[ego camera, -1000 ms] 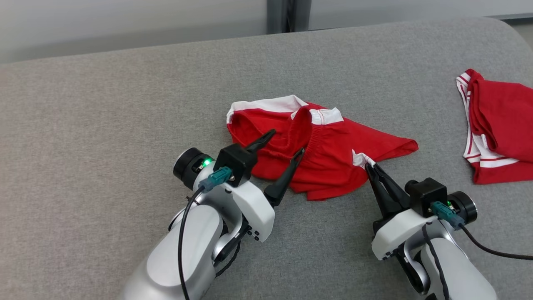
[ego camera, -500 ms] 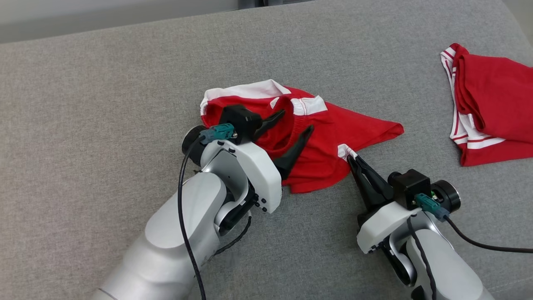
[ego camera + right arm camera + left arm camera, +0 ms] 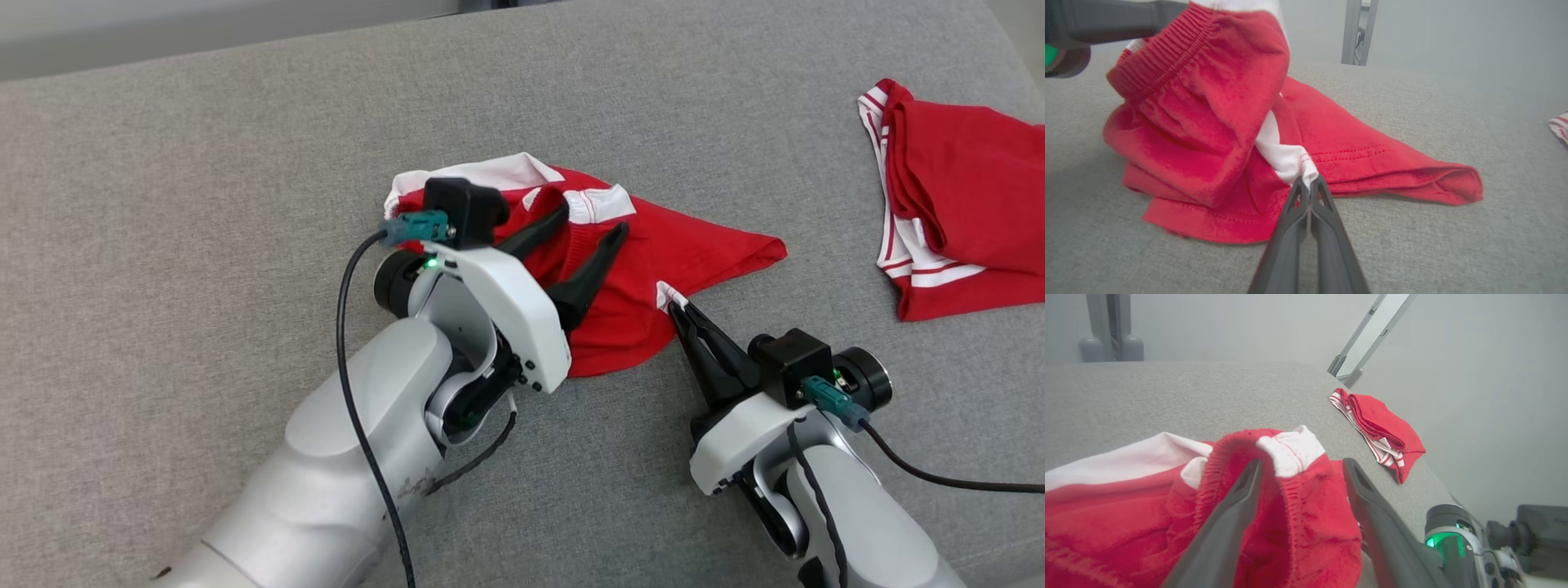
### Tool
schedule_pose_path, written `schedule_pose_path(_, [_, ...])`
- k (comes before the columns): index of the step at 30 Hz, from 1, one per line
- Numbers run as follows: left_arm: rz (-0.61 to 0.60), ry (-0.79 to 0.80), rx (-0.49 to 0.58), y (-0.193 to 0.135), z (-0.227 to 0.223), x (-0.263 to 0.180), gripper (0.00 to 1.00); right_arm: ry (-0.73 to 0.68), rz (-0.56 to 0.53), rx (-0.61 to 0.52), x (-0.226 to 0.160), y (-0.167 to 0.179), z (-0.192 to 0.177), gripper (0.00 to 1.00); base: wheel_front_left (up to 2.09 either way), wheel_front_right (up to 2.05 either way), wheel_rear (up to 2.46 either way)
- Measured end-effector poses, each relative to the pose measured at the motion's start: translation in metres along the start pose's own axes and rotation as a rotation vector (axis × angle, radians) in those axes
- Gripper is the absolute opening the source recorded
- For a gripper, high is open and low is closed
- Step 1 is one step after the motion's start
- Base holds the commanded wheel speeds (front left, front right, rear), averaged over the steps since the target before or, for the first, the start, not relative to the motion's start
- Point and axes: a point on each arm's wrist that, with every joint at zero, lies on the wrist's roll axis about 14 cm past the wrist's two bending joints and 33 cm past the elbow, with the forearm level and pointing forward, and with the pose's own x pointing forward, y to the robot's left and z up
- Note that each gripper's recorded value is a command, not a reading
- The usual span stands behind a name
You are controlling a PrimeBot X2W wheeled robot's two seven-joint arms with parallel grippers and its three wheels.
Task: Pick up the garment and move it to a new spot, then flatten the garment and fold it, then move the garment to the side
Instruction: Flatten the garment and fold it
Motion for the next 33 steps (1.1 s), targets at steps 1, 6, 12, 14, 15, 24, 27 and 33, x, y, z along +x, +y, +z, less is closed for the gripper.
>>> schedule_pose_path(1, [0.003, 0.002, 0.004, 0.000, 0.001, 0.002, 1.00, -0.001, 0.002, -0.001, 0.001, 0.000, 0.000, 0.00, 0.00, 0.00, 0.00])
schedule_pose_path(6, [0.017, 0.008, -0.008, 0.006, 0.002, 0.009, 0.93, 0.005, -0.001, 0.001, 0.003, -0.002, -0.002, 0.00, 0.00, 0.00, 0.00])
schedule_pose_path(12, [0.006, 0.000, -0.022, 0.007, 0.002, 0.012, 0.00, -0.001, -0.003, 0.009, 0.007, -0.003, 0.000, 0.00, 0.00, 0.00, 0.00])
schedule_pose_path(14, [0.011, -0.013, -0.029, 0.009, 0.003, 0.011, 0.00, -0.010, -0.006, 0.008, 0.008, -0.004, 0.003, 0.00, 0.00, 0.00, 0.00])
schedule_pose_path(15, [0.014, -0.021, -0.029, 0.010, 0.004, 0.010, 0.00, -0.013, -0.007, 0.007, 0.009, -0.005, 0.004, 0.00, 0.00, 0.00, 0.00])
schedule_pose_path(24, [0.017, -0.123, 0.065, 0.011, 0.029, -0.009, 0.00, -0.081, -0.054, -0.030, 0.003, -0.028, 0.031, 0.00, 0.00, 0.00, 0.00])
schedule_pose_path(27, [0.026, -0.170, 0.105, 0.012, 0.043, -0.022, 0.00, -0.109, -0.090, -0.056, -0.003, -0.045, 0.044, 0.00, 0.00, 0.00, 0.00])
schedule_pose_path(33, [0.090, -0.243, 0.220, 0.027, 0.069, -0.059, 0.00, -0.169, -0.131, -0.150, -0.011, -0.075, 0.077, 0.00, 0.00, 0.00, 0.00])
